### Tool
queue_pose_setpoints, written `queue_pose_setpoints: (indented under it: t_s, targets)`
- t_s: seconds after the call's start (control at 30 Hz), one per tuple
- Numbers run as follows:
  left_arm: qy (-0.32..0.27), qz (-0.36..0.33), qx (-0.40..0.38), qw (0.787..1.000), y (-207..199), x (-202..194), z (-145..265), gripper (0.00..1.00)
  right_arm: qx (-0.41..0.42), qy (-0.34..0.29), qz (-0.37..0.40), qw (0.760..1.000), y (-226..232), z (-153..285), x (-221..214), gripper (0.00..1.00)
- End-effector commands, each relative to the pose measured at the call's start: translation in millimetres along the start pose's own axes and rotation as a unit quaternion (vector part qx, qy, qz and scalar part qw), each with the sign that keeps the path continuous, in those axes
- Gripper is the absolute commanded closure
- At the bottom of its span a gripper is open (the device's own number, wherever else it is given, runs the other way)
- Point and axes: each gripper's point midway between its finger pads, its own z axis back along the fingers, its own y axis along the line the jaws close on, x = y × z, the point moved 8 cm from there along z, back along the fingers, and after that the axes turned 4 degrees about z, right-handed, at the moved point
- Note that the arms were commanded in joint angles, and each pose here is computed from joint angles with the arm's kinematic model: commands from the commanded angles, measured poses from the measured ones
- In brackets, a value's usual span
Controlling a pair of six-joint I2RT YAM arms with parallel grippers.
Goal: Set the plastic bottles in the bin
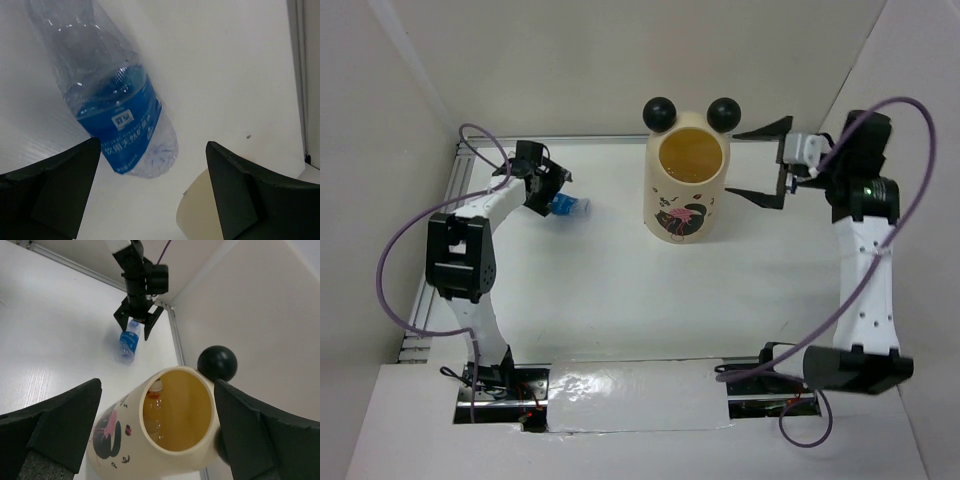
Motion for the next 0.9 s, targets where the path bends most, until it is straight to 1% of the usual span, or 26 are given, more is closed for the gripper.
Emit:
queue_pose_setpoints:
  t_s: [0.0, 0.07, 0.17, 0.2, 0.33, 0.43, 0.5, 0.57, 0.6, 0.73, 0.77, 0.8, 0.83, 0.87]
  targets:
    - [-0.003, -0.015, 0.057, 0.998, 9, 1, -21, 0.01, -0.006, -0.027, -0.026, 0.999, 21, 19, 22, 0.0]
    - [0.012, -0.021, 0.087, 0.996, 20, -8, -39, 0.01, -0.023, -0.013, -0.048, 0.998, 29, 29, 19, 0.0]
    - [0.014, -0.023, 0.108, 0.994, 23, -9, -44, 0.01, -0.033, 0.0, -0.073, 0.997, 35, 31, 9, 0.0]
    - [0.017, -0.034, 0.119, 0.992, 29, -14, -51, 0.01, -0.033, 0.0, -0.079, 0.996, 39, 31, 4, 0.0]
    - [0.021, -0.034, 0.128, 0.991, 31, -15, -60, 0.01, -0.042, 0.006, -0.089, 0.995, 42, 36, 2, 0.0]
    - [0.021, -0.034, 0.129, 0.991, 30, -15, -67, 0.07, -0.044, 0.011, -0.102, 0.994, 44, 36, -6, 0.0]
    - [0.017, -0.029, 0.12, 0.992, 27, -14, -68, 0.07, -0.044, 0.011, -0.106, 0.993, 45, 36, -9, 0.0]
    - [0.014, -0.016, 0.122, 0.992, 28, -10, -66, 0.05, -0.044, 0.011, -0.112, 0.993, 47, 36, -11, 0.0]
    - [0.002, -0.015, 0.107, 0.994, 20, -6, -60, 0.04, -0.044, 0.011, -0.112, 0.993, 47, 36, -11, 0.0]
    - [-0.012, -0.006, 0.094, 0.996, 19, -1, -61, 0.01, -0.044, 0.01, -0.128, 0.991, 51, 36, -14, 0.0]
    - [-0.007, 0.002, 0.091, 0.996, 17, -1, -63, 0.02, -0.044, 0.01, -0.128, 0.991, 51, 36, -14, 0.0]
    - [-0.002, 0.003, 0.084, 0.996, 12, -1, -65, 0.07, -0.044, 0.01, -0.128, 0.991, 51, 36, -14, 0.0]
    - [0.006, 0.009, 0.092, 0.996, 17, -4, -72, 0.13, -0.044, 0.011, -0.123, 0.991, 50, 36, -11, 0.0]
    - [0.013, 0.011, 0.083, 0.996, 12, -4, -70, 0.21, -0.044, 0.011, -0.122, 0.991, 49, 36, -9, 0.0]
